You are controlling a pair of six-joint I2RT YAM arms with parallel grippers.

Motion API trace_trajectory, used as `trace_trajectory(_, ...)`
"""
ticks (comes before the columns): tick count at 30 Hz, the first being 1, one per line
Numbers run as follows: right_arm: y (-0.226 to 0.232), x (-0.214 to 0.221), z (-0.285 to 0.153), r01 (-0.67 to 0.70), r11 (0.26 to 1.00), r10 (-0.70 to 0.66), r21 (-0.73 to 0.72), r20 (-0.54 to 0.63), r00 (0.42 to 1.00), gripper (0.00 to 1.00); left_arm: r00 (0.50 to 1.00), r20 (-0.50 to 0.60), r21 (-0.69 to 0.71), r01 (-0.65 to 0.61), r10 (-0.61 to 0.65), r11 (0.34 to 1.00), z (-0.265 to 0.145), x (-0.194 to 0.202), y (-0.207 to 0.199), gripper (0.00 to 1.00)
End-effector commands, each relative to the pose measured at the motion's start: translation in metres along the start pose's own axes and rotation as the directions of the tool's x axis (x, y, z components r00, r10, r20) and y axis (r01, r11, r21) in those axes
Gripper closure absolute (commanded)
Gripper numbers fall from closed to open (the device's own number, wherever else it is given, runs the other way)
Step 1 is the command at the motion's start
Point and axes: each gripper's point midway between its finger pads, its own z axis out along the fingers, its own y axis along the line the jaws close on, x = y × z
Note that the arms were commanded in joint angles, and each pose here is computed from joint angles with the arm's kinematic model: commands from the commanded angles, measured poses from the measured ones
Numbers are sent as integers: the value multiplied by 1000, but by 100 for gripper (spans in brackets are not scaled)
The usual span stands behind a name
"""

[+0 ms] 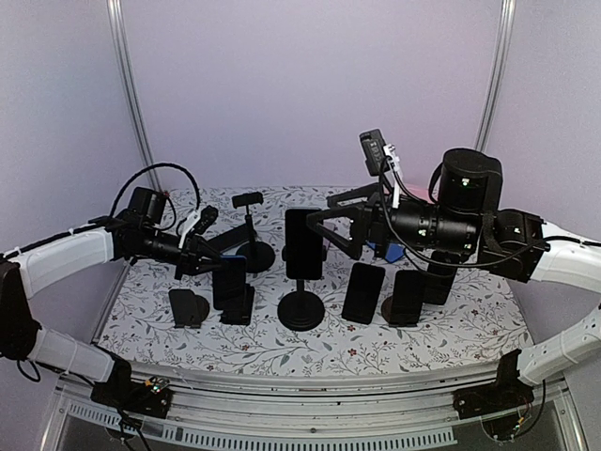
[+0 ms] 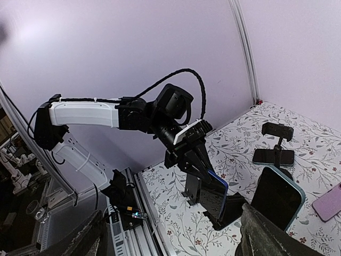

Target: Place the phone on the phone stand

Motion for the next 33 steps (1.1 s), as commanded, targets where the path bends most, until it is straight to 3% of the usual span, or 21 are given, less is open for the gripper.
trace_trajectory(1,1,-6,-8,-7,1000,7,4,23,1000,14,996,69,-26,-55,57,998,0,-12,12,100)
trace_trajectory(12,0,1,-3,-11,1000,11,4,-4,1000,14,995,100,49,1,-6,999,9,0,16,100)
trace_trajectory(33,3,2,2,-21,1000,21,-13,-20,1000,14,990,114,52,79,-84,996,11,21,27,100)
